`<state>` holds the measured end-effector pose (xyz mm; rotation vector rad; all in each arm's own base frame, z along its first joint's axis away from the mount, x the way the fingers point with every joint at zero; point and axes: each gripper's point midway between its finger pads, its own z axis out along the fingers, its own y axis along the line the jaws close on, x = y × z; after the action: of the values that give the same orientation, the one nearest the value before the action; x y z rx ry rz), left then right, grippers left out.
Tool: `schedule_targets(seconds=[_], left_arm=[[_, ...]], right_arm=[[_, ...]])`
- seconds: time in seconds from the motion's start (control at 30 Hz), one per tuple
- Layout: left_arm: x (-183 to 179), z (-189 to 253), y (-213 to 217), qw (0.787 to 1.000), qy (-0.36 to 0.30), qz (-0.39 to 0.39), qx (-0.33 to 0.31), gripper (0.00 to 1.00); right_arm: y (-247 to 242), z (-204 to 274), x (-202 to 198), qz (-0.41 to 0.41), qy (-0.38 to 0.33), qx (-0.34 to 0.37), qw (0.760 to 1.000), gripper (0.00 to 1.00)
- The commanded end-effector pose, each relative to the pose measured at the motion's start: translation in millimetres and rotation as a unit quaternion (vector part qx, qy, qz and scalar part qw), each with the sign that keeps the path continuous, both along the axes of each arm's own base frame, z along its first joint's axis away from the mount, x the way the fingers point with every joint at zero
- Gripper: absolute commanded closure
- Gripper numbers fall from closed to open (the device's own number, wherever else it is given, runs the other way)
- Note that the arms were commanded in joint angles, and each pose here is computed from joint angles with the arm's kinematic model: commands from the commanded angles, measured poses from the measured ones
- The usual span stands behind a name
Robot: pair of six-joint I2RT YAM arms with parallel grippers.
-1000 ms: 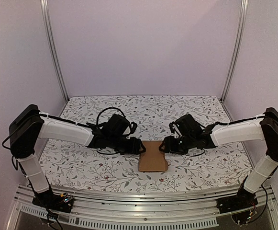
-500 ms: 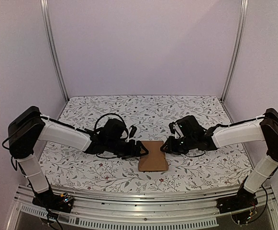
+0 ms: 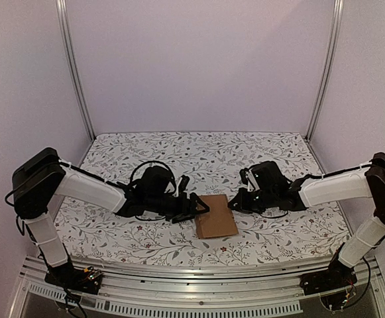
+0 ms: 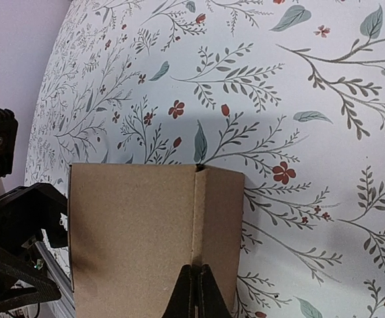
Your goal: Fold the paper box
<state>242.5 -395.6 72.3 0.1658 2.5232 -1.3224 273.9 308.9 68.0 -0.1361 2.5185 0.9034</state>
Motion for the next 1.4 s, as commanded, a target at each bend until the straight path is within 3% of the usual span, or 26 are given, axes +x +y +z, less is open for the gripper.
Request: schedule_targets(seconds=[0.0,0.43,0.6,0.67,0.73,0.97,1.37], left_arm=[[4.6,-6.6,6.0,1.0,0.004,0.016,0.009,0.2],[7.3,-27.2,13.7,0.997,0.044,0.055,0.036,0.18],[9.7,-26.7,7.2,0.997,0.051,0.056,0.018,0.12],[10.1,-25.8,1.1,0.997,0.061,0.054,-0.004,0.02],[9.8,-25.2,-5.0,0.996,0.068,0.05,-0.023,0.0],[10.4,-22.6,-14.9,0.993,0.082,0.047,-0.065,0.02],[9.7,-11.0,-17.7,0.991,0.08,0.045,-0.099,0.16]], right_arm=[[-20.1,-30.7,-17.6,-0.002,0.036,-0.042,0.998,1.0],[-27.0,-36.1,-20.2,-0.009,0.035,-0.045,0.998,1.0],[-28.1,-35.3,-20.5,-0.009,0.032,-0.044,0.998,1.0],[-28.2,-36.0,-21.1,-0.009,0.033,-0.044,0.998,1.0],[-28.2,-36.1,-21.6,-0.008,0.033,-0.042,0.999,1.0],[-29.3,-36.9,-23.7,-0.01,0.034,-0.038,0.999,1.0],[-27.5,-35.2,-22.7,-0.01,0.034,-0.032,0.999,1.0]])
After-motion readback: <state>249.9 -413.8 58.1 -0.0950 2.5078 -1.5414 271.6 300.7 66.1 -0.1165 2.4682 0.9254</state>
